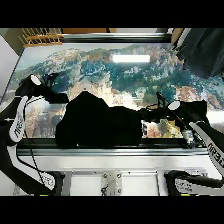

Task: Fold the clothes and pants, and hang the long-sleeved shirts on hangers.

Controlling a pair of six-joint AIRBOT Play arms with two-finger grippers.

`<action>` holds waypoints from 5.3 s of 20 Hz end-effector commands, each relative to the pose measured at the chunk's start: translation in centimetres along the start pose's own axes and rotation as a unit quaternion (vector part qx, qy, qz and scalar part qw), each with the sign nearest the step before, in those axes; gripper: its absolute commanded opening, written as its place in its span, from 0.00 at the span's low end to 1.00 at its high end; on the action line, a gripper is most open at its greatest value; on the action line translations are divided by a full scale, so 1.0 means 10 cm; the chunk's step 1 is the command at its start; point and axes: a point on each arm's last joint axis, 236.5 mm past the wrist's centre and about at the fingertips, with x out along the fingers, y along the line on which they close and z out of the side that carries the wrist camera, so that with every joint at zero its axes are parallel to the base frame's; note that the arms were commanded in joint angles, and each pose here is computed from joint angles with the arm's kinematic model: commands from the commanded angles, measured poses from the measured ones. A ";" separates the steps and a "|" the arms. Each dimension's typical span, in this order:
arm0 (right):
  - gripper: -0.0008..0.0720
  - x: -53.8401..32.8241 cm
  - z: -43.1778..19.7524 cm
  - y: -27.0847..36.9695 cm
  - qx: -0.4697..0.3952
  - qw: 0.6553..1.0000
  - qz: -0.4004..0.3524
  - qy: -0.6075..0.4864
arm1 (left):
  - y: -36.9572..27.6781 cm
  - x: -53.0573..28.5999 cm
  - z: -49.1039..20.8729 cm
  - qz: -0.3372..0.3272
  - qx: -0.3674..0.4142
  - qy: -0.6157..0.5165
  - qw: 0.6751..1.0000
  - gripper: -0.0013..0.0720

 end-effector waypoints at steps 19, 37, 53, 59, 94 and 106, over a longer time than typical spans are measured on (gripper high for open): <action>0.02 -2.83 1.24 1.31 -0.236 0.925 -0.028 -0.295 | -1.75 -3.18 0.99 -0.027 0.125 -0.322 0.938 0.03; 0.02 -5.04 0.17 2.32 -0.305 0.787 0.028 -0.535 | -2.73 -5.09 -1.01 0.005 0.154 -0.564 0.812 0.03; 0.74 -1.65 2.21 1.62 -0.182 0.938 0.041 -0.293 | -0.66 -1.42 0.95 0.000 -0.066 -0.189 0.980 0.85; 0.73 -2.25 1.85 1.37 -0.211 0.938 -0.019 -0.275 | -0.11 -1.56 0.34 0.011 -0.143 -0.150 0.978 0.85; 0.77 -1.19 -0.79 -1.36 0.287 0.950 -0.114 -0.054 | -0.60 -0.27 -1.71 -0.014 -0.256 -0.063 0.965 0.03; 0.76 -0.65 -0.54 -1.17 0.273 0.947 -0.057 -0.158 | -0.64 -0.28 -1.75 -0.017 -0.257 -0.066 0.964 0.03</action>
